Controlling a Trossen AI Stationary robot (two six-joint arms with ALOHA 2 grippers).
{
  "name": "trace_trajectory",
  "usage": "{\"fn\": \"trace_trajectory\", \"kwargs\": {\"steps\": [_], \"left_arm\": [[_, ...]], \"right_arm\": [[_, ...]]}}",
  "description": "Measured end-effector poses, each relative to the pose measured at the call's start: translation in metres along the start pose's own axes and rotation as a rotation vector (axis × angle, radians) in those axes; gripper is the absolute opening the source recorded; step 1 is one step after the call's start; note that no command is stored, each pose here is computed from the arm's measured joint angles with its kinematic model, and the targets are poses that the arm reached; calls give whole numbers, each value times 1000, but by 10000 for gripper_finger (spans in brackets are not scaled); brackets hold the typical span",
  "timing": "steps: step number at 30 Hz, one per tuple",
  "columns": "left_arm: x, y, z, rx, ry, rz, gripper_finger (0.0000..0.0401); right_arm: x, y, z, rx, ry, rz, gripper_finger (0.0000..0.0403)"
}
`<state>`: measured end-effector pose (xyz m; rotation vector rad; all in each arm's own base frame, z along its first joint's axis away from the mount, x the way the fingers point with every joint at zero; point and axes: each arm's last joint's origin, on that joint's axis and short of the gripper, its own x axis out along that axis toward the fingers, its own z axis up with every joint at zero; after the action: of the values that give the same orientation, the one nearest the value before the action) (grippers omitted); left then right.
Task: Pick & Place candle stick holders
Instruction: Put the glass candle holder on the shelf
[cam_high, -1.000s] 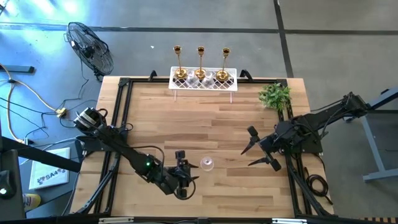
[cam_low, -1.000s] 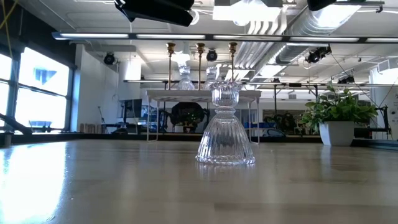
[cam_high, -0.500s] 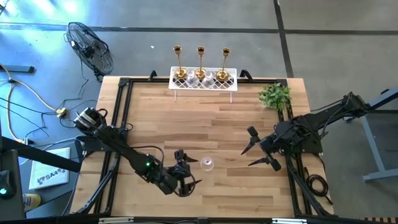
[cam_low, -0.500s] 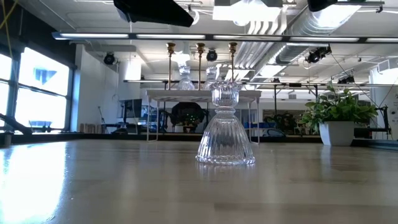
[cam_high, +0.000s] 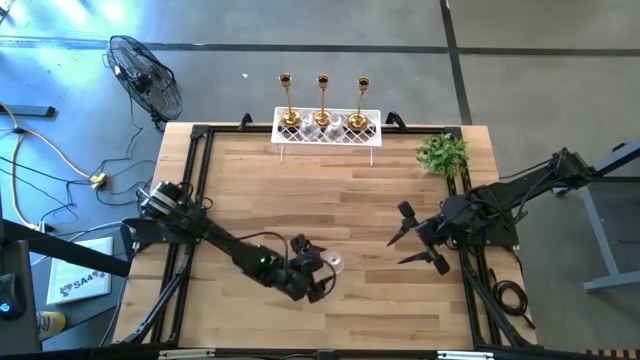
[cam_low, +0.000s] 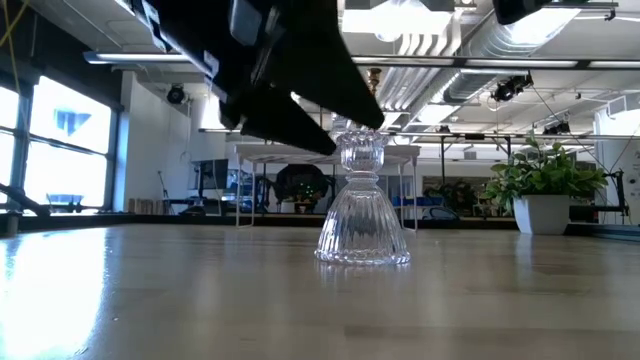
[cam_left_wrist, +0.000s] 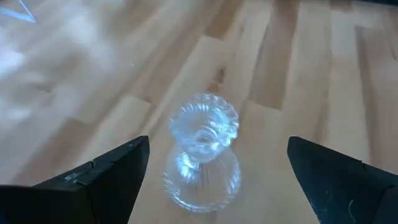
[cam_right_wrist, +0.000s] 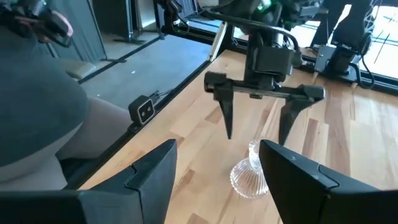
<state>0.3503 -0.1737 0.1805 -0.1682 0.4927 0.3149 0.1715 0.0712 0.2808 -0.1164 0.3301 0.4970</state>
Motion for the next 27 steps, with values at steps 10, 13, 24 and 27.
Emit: {"fn": "trace_trajectory", "kwargs": {"steps": [10, 13, 24, 27], "left_arm": [[13, 15, 5, -78, 91, -36, 374], [15, 20, 6, -74, 98, -13, 374], [37, 36, 4, -61, 134, 6, 372], [39, 36, 1, -60, 142, 6, 354]], "right_arm": [[0, 0, -4, 9, 42, 7, 225], [0, 0, -4, 1, 41, 7, 224], [0, 0, -4, -17, 42, -6, 224], [0, 0, -4, -19, 43, -6, 224]]}}
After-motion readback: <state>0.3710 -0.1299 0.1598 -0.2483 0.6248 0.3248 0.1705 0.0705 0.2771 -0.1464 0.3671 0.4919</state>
